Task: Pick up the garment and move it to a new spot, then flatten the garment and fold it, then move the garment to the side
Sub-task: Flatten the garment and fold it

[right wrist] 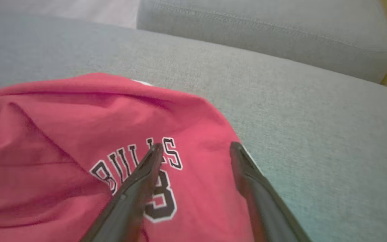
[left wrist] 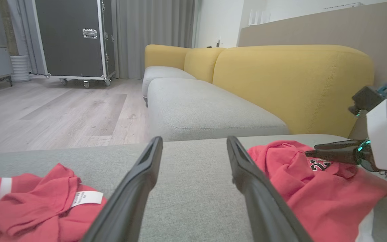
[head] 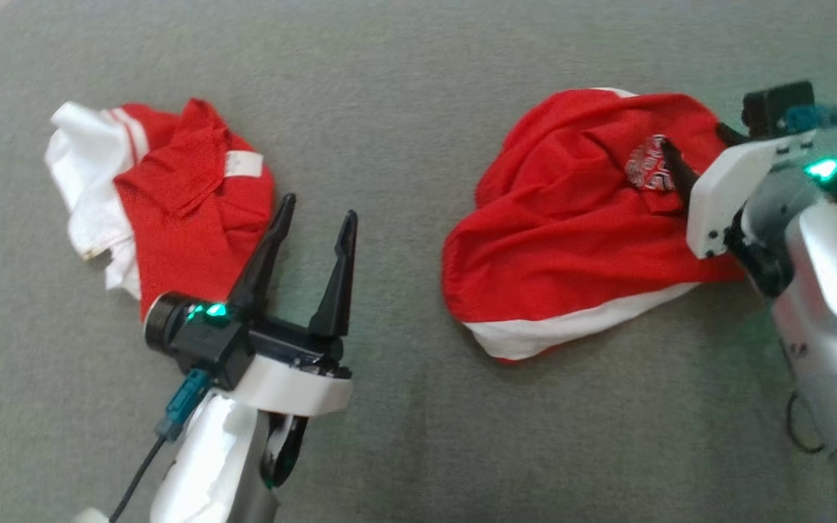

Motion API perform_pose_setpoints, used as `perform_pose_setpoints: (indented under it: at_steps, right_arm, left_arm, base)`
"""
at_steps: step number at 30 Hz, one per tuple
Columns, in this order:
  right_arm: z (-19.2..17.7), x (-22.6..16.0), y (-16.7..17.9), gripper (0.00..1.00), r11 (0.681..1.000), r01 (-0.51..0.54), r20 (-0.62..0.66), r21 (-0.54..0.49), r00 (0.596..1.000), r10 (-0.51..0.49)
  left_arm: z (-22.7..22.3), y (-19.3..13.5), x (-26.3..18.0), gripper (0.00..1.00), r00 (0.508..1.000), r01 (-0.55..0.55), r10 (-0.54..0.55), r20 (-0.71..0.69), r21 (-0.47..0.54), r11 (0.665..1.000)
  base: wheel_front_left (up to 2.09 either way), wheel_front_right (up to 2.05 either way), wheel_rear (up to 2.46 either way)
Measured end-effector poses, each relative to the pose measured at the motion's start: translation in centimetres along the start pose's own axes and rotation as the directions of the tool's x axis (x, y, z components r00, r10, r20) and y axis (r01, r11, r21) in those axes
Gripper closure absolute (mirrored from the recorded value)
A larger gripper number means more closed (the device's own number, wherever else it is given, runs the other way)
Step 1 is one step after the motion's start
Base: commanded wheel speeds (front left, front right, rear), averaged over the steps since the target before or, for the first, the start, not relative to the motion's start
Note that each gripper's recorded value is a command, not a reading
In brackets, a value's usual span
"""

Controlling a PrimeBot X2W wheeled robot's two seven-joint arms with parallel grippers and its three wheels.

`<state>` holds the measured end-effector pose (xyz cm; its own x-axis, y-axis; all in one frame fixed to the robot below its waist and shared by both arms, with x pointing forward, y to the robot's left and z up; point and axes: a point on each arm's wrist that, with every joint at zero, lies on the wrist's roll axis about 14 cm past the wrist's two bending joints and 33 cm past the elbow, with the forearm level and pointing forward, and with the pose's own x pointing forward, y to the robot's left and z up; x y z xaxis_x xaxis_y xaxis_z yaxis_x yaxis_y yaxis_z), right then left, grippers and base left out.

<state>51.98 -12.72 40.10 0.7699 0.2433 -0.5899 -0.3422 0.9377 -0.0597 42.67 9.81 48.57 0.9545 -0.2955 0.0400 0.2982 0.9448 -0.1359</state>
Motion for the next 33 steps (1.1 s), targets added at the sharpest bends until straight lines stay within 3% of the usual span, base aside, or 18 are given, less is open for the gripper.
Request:
perform_pose_setpoints:
  at_steps: [6,10,11,12,19,23,27,32,33]
  right_arm:
    - [-1.7,2.5,0.1,0.00,0.993,-0.053,-0.189,-0.110,0.981,0.032]
    - [-1.8,3.6,0.5,0.00,0.984,-0.094,-0.247,-0.152,0.967,0.055]
    - [-1.6,3.8,0.6,0.16,0.983,-0.102,-0.251,-0.155,0.966,0.060]
    - [-1.4,4.0,0.6,1.00,0.981,-0.109,-0.256,-0.163,0.965,0.065]
    - [0.6,5.1,0.1,1.00,0.977,-0.097,-0.126,-0.188,0.989,0.073]
    - [4.8,5.5,-2.1,1.00,0.978,-0.022,0.024,-0.208,0.999,0.027]
    - [9.8,5.4,-3.9,1.00,0.975,0.056,0.183,-0.215,0.983,-0.016]
    - [12.9,4.8,-6.1,1.00,0.965,0.139,0.313,-0.221,0.948,-0.065]
    - [13.1,4.8,-6.3,0.71,0.961,0.149,0.321,-0.231,0.944,-0.069]
  left_arm:
    - [0.3,1.2,-0.1,0.00,0.999,-0.034,0.034,0.003,0.002,0.999]
    - [0.2,2.1,-0.7,0.00,0.998,-0.070,0.070,-0.005,0.007,0.998]
    - [0.1,2.4,-0.8,0.00,0.997,-0.079,0.079,-0.008,0.010,0.997]
    - [0.0,2.6,-0.9,0.00,0.996,-0.088,0.088,-0.010,0.012,0.996]
    - [-0.2,2.8,-1.1,0.00,0.995,-0.096,0.096,-0.019,0.015,0.995]
    - [-0.2,2.9,-1.0,0.00,0.995,-0.099,0.100,-0.018,0.018,0.995]
    - [0.3,3.1,-1.0,0.00,0.994,-0.108,0.108,-0.005,0.003,0.994]
    - [0.6,3.4,-1.3,0.00,0.993,-0.121,0.121,0.001,0.005,0.993]
    - [0.7,3.5,-1.4,0.00,0.992,-0.123,0.123,0.004,0.006,0.992]
  base:
    - [0.00,0.00,0.00]
    - [0.00,0.00,0.00]
    - [0.00,0.00,0.00]
    - [0.00,0.00,0.00]
    - [0.00,0.00,0.00]
    - [0.00,0.00,0.00]
    - [0.00,0.00,0.00]
    - [0.00,0.00,0.00]
    - [0.00,0.00,0.00]
